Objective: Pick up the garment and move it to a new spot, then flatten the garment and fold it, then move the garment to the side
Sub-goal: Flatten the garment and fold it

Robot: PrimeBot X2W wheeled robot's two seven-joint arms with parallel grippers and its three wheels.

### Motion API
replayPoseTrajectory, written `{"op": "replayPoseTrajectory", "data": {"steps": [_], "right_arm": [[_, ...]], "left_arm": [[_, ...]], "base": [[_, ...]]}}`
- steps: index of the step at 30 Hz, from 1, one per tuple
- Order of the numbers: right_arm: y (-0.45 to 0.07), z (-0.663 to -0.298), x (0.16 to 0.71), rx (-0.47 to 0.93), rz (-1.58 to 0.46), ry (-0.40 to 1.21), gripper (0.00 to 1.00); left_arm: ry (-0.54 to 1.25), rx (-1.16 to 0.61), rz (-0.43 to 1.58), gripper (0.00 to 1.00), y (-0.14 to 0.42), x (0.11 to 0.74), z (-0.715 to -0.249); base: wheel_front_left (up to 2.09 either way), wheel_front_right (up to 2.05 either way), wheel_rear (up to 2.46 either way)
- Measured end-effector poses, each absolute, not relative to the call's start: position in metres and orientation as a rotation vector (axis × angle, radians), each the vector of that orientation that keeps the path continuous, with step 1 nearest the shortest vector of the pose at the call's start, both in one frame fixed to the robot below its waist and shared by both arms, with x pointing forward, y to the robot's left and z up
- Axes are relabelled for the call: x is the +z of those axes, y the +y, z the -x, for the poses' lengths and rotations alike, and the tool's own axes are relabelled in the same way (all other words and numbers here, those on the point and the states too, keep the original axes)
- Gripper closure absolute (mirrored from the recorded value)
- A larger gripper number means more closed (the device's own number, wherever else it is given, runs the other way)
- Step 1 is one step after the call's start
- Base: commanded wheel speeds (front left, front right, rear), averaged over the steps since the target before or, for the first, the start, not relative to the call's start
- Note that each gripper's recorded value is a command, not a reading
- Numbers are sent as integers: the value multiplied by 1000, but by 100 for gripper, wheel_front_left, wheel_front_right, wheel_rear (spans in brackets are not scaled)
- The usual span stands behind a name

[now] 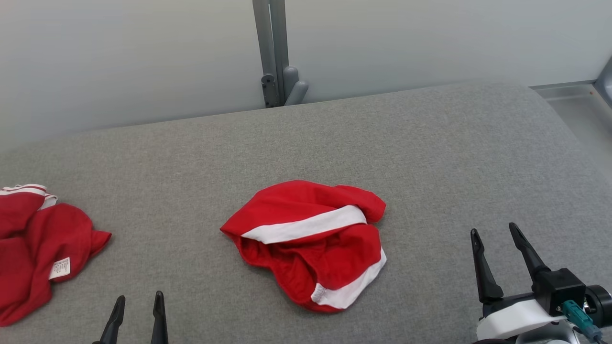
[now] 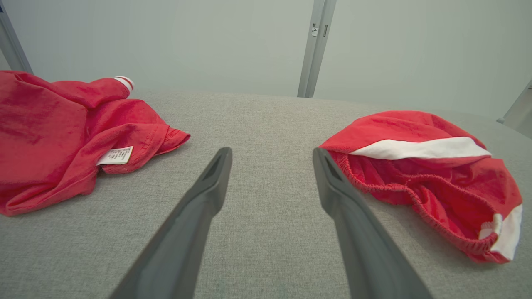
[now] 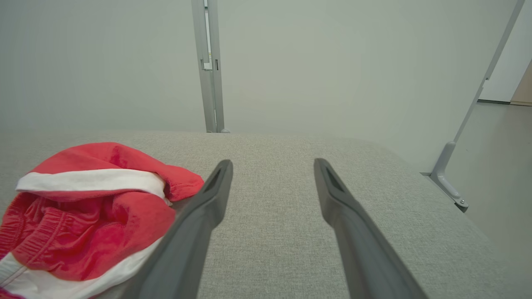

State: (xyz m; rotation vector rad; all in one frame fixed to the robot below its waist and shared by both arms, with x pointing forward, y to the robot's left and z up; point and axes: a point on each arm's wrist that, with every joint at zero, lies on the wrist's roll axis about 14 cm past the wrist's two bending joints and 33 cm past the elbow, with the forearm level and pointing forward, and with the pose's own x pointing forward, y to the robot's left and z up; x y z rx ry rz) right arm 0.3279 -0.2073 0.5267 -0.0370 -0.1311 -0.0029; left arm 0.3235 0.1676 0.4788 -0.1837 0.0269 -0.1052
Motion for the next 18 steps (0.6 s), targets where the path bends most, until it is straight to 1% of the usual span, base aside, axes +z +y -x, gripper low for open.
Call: {"op": "replayPoseTrajectory", "data": {"steps": [15,18], "right_arm": [[-199,-331,524,18,24,-124,0],[-198,-330,523,20,22,-122,0]], "left_arm": [[26,-90,187,0,172,477,-323],[41,-127,182,0,160,474,-322]], "base": [[0,0,0],[0,0,0]]}}
